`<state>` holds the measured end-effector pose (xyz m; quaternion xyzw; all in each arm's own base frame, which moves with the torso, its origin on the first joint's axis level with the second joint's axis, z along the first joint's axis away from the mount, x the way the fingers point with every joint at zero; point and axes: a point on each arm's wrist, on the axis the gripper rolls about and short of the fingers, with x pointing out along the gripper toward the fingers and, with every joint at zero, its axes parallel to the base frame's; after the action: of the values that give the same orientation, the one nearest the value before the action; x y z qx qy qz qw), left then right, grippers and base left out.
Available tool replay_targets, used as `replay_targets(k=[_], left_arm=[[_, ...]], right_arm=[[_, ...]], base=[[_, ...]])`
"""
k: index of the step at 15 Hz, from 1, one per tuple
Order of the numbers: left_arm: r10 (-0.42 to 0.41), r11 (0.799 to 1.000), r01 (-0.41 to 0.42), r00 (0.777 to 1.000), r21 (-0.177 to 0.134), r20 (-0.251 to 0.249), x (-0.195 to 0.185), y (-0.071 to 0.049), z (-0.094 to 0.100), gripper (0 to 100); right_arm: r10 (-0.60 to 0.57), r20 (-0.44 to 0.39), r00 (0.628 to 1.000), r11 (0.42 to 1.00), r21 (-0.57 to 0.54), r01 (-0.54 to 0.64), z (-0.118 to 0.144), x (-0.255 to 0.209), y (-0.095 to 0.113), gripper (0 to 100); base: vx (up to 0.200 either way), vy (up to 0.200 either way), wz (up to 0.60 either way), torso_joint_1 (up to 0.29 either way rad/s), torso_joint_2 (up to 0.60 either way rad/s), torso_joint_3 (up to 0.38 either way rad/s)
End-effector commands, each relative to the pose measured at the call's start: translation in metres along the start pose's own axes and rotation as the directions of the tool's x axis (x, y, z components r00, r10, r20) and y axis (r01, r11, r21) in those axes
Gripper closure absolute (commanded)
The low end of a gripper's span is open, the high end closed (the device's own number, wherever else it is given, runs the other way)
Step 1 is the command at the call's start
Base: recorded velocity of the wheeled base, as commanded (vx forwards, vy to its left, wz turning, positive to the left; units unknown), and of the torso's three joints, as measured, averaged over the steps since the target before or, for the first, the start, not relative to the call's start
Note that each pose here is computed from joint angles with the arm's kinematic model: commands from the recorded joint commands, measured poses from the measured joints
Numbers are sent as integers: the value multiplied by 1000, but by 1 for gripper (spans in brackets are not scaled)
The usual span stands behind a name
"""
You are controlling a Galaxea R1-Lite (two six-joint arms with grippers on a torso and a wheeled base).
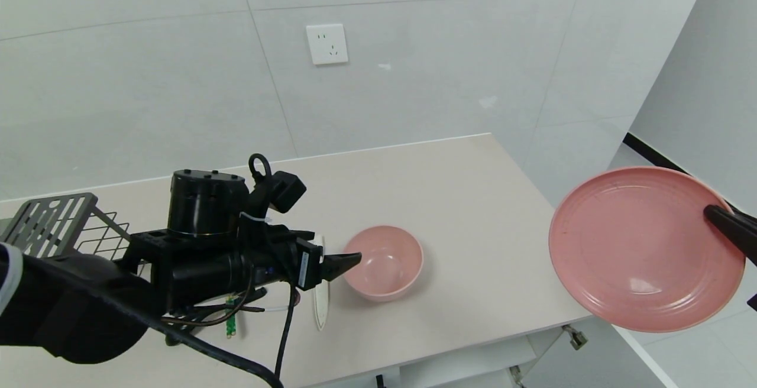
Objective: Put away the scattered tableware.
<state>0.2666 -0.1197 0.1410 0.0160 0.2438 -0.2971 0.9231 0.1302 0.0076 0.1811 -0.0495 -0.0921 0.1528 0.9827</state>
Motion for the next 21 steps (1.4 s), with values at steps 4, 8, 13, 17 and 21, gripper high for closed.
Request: replay_targets(k=[4,8,13,17,21], left_arm=[[26,1000,-26,999,-8,-41,41,9,-17,0],[57,998,-58,996,-13,-65,63,16,-26,0],[83,996,-84,995,-13,-63,81,21,-39,0],[83,996,-84,994,-14,-68,82,21,-40,0],[83,996,-85,994,-16,-75,84,22,-42,0]], right_arm=[[2,-10,1000,1000,2,-2,-2,0,0,100],[10,-11,1000,1000,-5,-10,-3,-1,1,100],[15,-12,1000,1000,-8,-15,-3,-1,1,100],[16,-15,1000,1000,-8,-16,-3,-1,1,100],[18,-12,1000,1000,-9,-18,-3,-1,1,100]], base=[[0,0,0,0,0,0],[0,0,0,0,0,0],[0,0,0,0,0,0],[0,0,0,0,0,0],[0,0,0,0,0,0]])
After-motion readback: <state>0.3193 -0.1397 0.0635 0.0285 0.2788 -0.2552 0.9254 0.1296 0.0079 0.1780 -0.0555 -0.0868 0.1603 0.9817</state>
